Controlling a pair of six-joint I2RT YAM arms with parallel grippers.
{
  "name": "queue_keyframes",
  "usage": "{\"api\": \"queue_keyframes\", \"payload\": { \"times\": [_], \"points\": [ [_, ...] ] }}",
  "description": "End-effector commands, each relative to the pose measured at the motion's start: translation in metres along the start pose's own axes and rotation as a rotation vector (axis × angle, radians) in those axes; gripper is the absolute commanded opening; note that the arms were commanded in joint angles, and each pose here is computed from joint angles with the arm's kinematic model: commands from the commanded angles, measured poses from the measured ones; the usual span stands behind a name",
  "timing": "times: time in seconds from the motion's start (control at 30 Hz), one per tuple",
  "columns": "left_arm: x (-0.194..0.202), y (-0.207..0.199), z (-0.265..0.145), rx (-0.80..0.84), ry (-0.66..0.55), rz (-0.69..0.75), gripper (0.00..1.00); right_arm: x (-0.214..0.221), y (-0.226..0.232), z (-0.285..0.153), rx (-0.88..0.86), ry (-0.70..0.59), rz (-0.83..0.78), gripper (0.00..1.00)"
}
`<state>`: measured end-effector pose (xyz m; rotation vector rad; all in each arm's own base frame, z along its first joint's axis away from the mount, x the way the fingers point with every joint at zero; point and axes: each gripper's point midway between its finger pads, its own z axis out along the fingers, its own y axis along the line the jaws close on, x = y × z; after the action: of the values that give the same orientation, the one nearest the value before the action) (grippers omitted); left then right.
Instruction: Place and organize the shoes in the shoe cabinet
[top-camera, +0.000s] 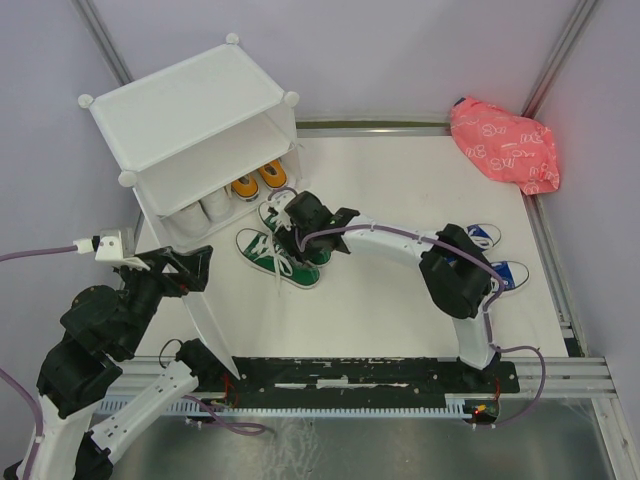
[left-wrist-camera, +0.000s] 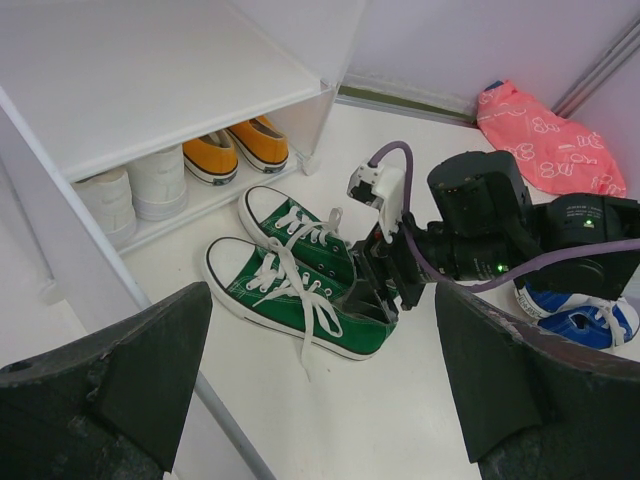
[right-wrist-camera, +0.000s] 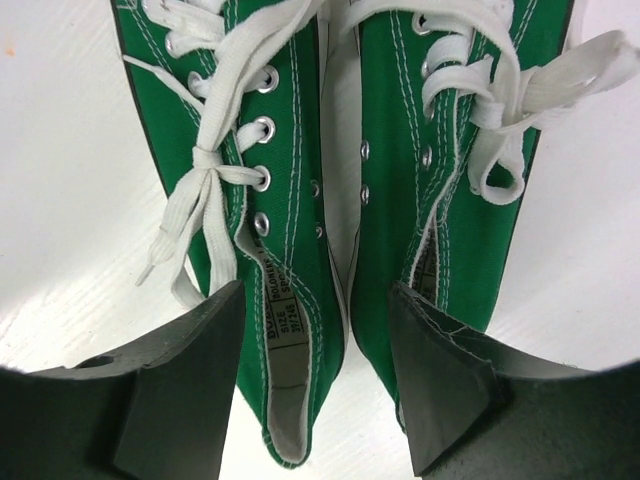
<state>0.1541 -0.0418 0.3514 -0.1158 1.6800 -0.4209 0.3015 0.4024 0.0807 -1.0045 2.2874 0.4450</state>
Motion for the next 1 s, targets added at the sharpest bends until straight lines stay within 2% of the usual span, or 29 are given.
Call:
{"api": "queue_keyframes", "payload": {
  "times": [0.0, 0.37, 0.57, 0.77, 0.97],
  "points": [
    [0.029, 0.011, -0.002, -0.043, 0.11, 0.022, 0.99, -0.008, 0.003, 0.008, -0.016, -0.02, -0.045, 0.66],
    [0.032, 0.014, -0.001, -0.058, 0.115, 0.029, 0.99, 0.019, -0.011, 0.03, 0.05, 0.042, -0.066, 0.62],
    [0.034, 0.014, 0.001, -0.061, 0.118, 0.034, 0.99, 0.012, -0.022, 0.015, 0.106, 0.021, -0.092, 0.63],
    [0.035, 0.013, 0.002, -0.059, 0.122, 0.037, 0.99, 0.002, -0.031, 0.003, 0.154, -0.002, -0.129, 0.68],
    [0.034, 0.014, 0.002, -0.059, 0.122, 0.035, 0.99, -0.001, -0.03, 0.0, 0.148, -0.003, -0.133, 0.69]
  ]
}}
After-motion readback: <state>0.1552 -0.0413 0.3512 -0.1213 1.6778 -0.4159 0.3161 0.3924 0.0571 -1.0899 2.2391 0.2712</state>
